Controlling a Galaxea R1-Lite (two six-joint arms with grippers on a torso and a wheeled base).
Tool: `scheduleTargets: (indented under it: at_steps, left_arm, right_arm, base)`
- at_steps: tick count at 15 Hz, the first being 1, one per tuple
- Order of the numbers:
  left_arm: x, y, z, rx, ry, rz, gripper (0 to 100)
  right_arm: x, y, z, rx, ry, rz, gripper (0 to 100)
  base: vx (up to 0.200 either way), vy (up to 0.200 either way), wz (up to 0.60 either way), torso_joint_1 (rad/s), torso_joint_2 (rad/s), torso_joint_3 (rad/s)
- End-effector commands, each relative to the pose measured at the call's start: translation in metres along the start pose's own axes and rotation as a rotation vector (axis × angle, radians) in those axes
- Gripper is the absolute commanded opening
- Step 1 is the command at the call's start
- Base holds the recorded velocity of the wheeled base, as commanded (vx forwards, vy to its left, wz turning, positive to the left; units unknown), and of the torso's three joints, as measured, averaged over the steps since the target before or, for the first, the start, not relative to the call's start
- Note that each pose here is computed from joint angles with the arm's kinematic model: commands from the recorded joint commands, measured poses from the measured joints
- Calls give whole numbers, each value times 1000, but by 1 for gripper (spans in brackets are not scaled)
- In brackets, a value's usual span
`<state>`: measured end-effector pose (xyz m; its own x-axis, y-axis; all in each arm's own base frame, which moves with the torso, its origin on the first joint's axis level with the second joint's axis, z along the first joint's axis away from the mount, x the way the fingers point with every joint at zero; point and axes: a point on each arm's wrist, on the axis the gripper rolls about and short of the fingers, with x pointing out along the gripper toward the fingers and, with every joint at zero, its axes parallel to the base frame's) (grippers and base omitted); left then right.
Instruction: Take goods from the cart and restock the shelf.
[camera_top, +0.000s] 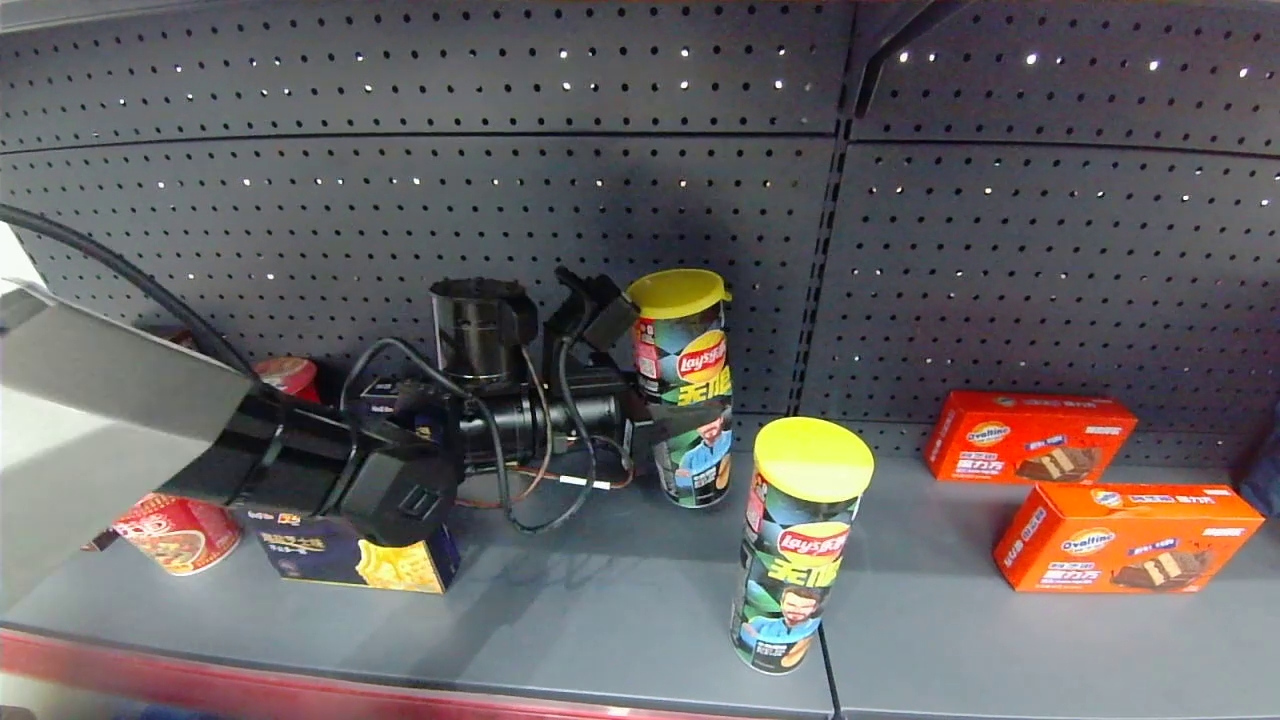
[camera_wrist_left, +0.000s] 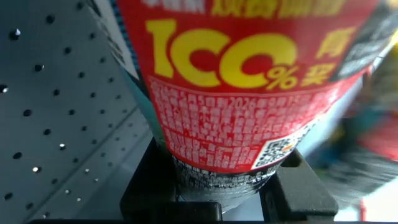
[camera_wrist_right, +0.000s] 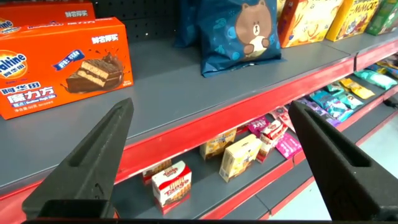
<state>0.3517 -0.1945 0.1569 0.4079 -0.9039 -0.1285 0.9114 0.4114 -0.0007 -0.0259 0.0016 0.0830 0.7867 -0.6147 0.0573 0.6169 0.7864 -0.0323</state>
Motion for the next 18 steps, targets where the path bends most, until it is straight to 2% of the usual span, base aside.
scheduleTargets:
  at_steps: [1, 5, 7, 8, 10, 12, 13, 16, 18]
  left_arm:
    - [16, 9, -17, -19, 24, -10, 0]
    - [33, 16, -29, -28, 42, -24, 0]
    - [40, 16, -28, -39, 59, -35, 0]
    - [47, 16, -23, -34, 59, -45, 0]
    - [57, 23, -18, 7, 81, -53, 0]
    - [64, 23, -17, 28, 111, -67, 0]
    - [69, 24, -15, 37, 106, -81, 0]
    - [76, 27, -16, 41, 92, -109, 0]
    - [81, 24, -21, 36, 101, -123, 0]
  right_arm:
    - [0, 0, 0, -1, 1, 0, 100]
    - [0, 0, 0, -1, 1, 0, 100]
    - [0, 0, 0, -1, 1, 0, 100]
    - [0, 0, 0, -1, 1, 0, 100]
    - [0, 0, 0, 7, 0, 3, 100]
    - [0, 0, 0, 25, 1, 15, 100]
    - [0, 0, 0, 26, 1, 15, 100]
    - [0, 0, 0, 26, 1, 15, 100]
    - [0, 0, 0, 26, 1, 15, 100]
  base:
    - [0, 0, 0, 0, 0, 0]
    - [0, 0, 0, 0, 0, 0]
    - [0, 0, 0, 0, 0, 0]
    - [0, 0, 0, 0, 0, 0]
    - [0, 0, 0, 0, 0, 0]
    - [0, 0, 0, 0, 0, 0]
    - [0, 0, 0, 0, 0, 0]
    - [0, 0, 0, 0, 0, 0]
    - [0, 0, 0, 0, 0, 0]
